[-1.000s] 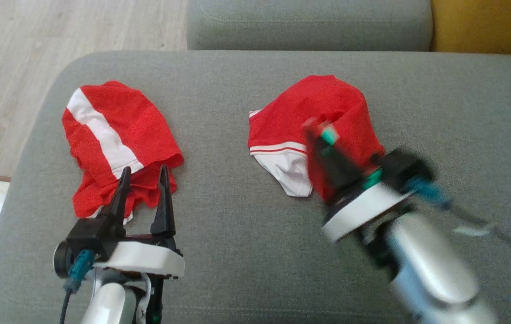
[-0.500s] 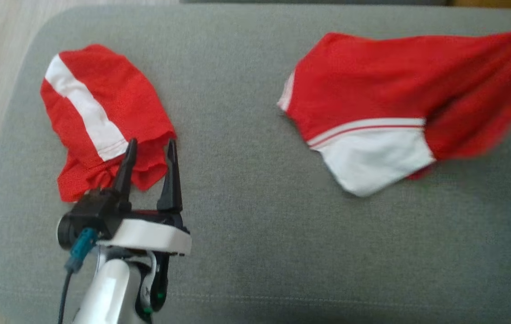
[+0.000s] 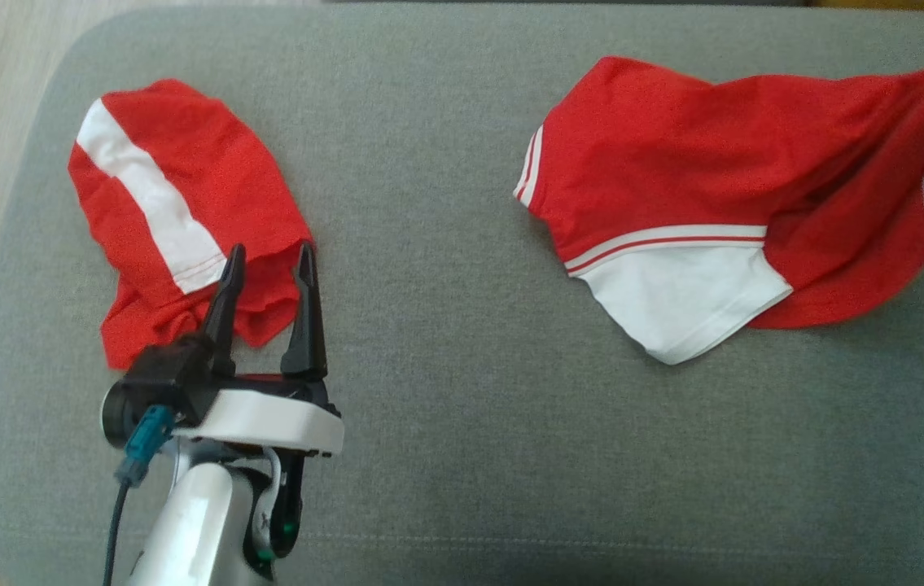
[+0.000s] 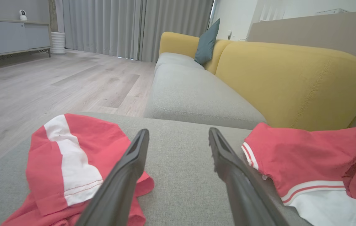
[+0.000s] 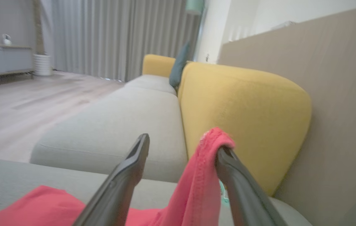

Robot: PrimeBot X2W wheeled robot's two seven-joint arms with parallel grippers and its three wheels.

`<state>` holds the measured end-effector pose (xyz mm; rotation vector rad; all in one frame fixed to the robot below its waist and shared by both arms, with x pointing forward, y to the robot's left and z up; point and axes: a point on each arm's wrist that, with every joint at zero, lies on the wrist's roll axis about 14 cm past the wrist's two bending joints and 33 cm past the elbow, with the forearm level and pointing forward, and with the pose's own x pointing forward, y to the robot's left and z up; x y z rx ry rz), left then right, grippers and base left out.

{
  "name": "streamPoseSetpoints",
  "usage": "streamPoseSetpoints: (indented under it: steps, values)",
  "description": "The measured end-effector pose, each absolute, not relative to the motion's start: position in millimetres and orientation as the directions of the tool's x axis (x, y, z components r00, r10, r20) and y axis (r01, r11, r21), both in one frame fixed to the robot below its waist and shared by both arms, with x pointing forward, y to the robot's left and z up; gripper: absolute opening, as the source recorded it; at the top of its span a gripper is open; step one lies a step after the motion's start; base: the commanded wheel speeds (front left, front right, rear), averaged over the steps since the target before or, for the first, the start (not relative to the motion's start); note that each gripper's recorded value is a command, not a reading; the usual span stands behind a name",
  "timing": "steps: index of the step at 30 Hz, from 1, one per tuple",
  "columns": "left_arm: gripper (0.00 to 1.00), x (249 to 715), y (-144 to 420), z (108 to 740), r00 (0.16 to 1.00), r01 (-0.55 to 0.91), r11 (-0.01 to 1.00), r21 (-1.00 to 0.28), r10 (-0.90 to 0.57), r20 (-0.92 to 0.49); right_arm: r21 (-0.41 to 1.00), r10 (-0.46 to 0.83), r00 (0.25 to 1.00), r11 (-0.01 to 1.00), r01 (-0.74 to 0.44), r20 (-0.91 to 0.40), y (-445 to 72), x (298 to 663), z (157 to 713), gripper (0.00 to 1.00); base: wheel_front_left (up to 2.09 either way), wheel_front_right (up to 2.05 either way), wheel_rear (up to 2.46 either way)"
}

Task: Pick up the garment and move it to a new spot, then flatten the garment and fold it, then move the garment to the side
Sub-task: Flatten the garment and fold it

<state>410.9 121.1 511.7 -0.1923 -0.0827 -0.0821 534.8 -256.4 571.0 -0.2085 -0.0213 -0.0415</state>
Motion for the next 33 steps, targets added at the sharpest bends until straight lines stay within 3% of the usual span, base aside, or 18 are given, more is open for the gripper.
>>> streamPoseSetpoints:
  steps: [5,15,22,30,33]
  values:
    - [1.00,406.5,118.1,526.0,0.988,0.104,0.977,-0.186,-0.081,0.128,-0.177,0.064,0.987,0.983,-0.038,0.144,-217.9,518.2,600.1,1.00,0.00,0.00,0.00]
    - [1.00,385.3,113.1,548.7,0.977,0.127,0.974,-0.186,-0.092,0.190,-0.072,0.207,0.954,0.978,-0.196,0.215,-146.8,443.4,595.3,1.00,0.00,0.00,0.00]
    - [1.00,375.9,106.8,549.7,0.975,0.146,0.972,-0.187,-0.109,0.193,0.021,0.231,0.961,0.971,-0.237,0.154,-125.6,400.4,551.1,1.00,0.00,0.00,0.00]
    - [1.00,374.9,106.7,542.3,0.979,0.144,0.972,-0.187,-0.112,0.172,0.035,0.291,0.949,0.954,-0.297,0.123,-103.1,397.2,537.9,1.00,0.00,0.00,0.00]
    - [1.00,374.5,107.8,538.1,0.981,0.138,0.972,-0.188,-0.109,0.160,0.034,0.337,0.940,0.940,-0.339,0.047,-87.4,396.9,517.5,1.00,0.00,0.00,0.00]
